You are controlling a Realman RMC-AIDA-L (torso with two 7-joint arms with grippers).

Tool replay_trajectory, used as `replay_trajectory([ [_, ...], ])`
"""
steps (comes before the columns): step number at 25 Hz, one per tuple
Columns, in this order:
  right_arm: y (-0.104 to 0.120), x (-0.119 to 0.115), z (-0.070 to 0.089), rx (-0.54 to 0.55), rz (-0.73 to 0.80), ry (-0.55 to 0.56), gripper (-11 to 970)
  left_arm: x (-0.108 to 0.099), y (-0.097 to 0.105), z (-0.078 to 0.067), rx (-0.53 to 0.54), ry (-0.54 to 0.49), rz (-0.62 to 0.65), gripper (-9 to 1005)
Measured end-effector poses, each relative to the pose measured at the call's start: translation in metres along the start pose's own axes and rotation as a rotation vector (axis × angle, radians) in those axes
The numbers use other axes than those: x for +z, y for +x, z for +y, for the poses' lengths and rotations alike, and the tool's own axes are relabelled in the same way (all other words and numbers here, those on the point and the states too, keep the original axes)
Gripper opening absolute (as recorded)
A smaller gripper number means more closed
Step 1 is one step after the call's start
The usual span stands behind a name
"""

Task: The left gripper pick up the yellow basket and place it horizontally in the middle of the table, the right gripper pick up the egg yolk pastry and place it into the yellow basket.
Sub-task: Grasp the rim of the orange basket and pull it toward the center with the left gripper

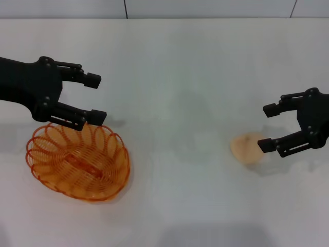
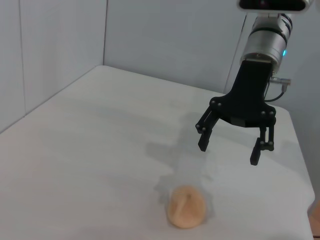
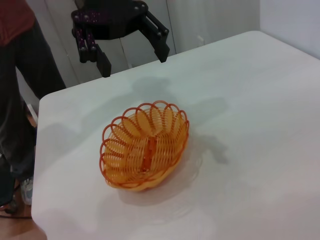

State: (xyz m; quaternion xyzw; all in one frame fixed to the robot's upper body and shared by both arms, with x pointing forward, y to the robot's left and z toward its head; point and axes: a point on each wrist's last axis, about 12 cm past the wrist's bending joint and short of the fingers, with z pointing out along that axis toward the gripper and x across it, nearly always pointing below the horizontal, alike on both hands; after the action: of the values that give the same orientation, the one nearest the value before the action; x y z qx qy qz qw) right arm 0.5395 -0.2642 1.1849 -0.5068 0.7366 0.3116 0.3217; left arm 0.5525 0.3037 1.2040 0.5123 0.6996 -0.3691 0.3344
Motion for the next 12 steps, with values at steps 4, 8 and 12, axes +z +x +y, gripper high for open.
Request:
replay_trajectory([
  [4,0.0,0.0006,-0.0001,0.002,-0.001,0.0,871,0.0002,-0.0004,0.0002,0.011,0.0,0.001,879],
  [8,0.0,0.0033,-0.0008,0.003,-0.002,0.004,870,0.0003,-0.0007,0.0004,0.018,0.0,0.003,879],
  [12,0.0004,0.0064,-0.0013,0.006,-0.001,0.004,870,-0.0002,-0.0012,0.0005,0.023,-0.003,0.006,879],
])
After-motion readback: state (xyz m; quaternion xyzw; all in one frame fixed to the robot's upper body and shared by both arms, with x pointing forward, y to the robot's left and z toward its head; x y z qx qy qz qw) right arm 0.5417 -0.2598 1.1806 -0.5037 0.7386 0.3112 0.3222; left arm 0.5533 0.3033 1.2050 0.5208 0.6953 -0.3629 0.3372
